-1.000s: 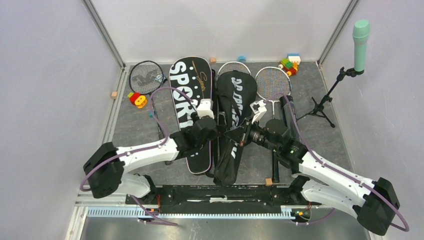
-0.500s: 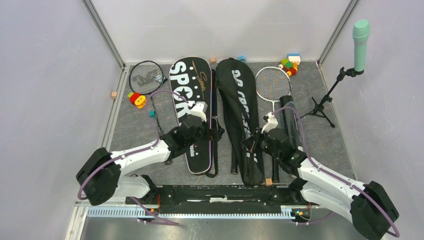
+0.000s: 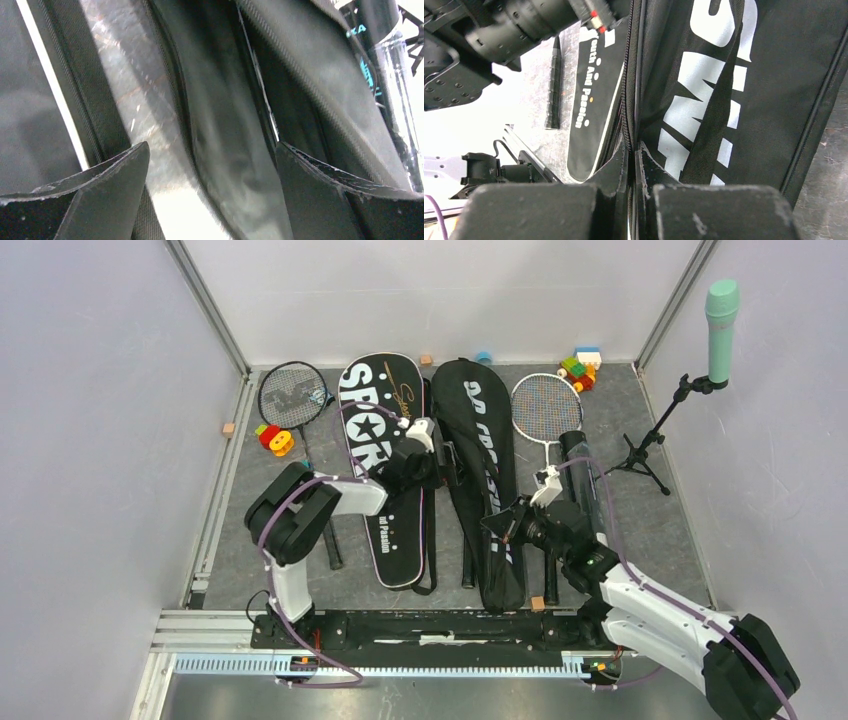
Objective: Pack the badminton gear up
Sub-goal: Adjust the racket bag at the center of the board.
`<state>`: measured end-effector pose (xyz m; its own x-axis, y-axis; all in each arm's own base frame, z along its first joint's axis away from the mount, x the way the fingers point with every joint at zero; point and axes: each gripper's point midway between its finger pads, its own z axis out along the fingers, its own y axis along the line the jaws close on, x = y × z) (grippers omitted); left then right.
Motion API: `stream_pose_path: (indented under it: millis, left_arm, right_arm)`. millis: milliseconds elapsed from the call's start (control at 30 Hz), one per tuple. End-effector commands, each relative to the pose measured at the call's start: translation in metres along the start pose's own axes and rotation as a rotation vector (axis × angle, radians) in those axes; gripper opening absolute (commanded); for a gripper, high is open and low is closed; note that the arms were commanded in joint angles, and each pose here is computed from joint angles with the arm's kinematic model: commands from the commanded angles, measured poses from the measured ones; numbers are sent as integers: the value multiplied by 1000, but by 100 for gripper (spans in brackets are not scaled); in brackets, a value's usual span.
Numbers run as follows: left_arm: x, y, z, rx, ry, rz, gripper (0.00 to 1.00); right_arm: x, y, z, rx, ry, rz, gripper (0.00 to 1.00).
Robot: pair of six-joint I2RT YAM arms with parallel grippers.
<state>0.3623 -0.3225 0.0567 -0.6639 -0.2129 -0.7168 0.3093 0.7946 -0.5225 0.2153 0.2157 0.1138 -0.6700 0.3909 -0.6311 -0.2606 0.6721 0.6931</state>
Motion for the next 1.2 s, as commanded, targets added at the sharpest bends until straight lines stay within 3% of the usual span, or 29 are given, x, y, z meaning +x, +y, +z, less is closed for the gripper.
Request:
stream_pose_path:
  millis: [0,200,267,333,400,433,533,667,900,1100,1167]
  left_arm:
    - [-37,-7,30,-8,-119,-10,97]
    - [-34,8,58,-84,-97,10,88]
    - [-33,7,65,-83,-87,11,77]
    - [-34,0,72,-56,-68,11,50]
    - [-31,-7,74,-44,-19,12,14]
    - [-34,-11,72,-42,-15,22,3]
    - [-49,-18,48,-98,-37,87,2]
    - [-58,-39,10,-183,-45,247,2]
    - [-59,-79,-23,-245,-27,446,2]
    - [-64,-95,-30,-236,-35,493,2]
    - [-65,-96,-30,-235,-34,505,2]
  right_arm:
    - [-12,13,-1,-70,-53,37,0]
    - [-20,12,-5,-78,-91,51,0]
    - [-22,14,-7,-87,-104,52,0]
    - [-24,10,-8,-78,-116,53,0]
    - [-22,0,-7,-46,-122,58,0]
    - [-21,-6,-7,-25,-123,54,0]
    - [-22,-30,-7,100,-115,-32,7]
    - [-41,-58,-11,288,-130,-197,32]
    - [-93,-50,1,357,-205,-477,58]
    - [-140,-44,22,450,-262,-670,63]
    - [-156,-46,25,508,-286,-716,57]
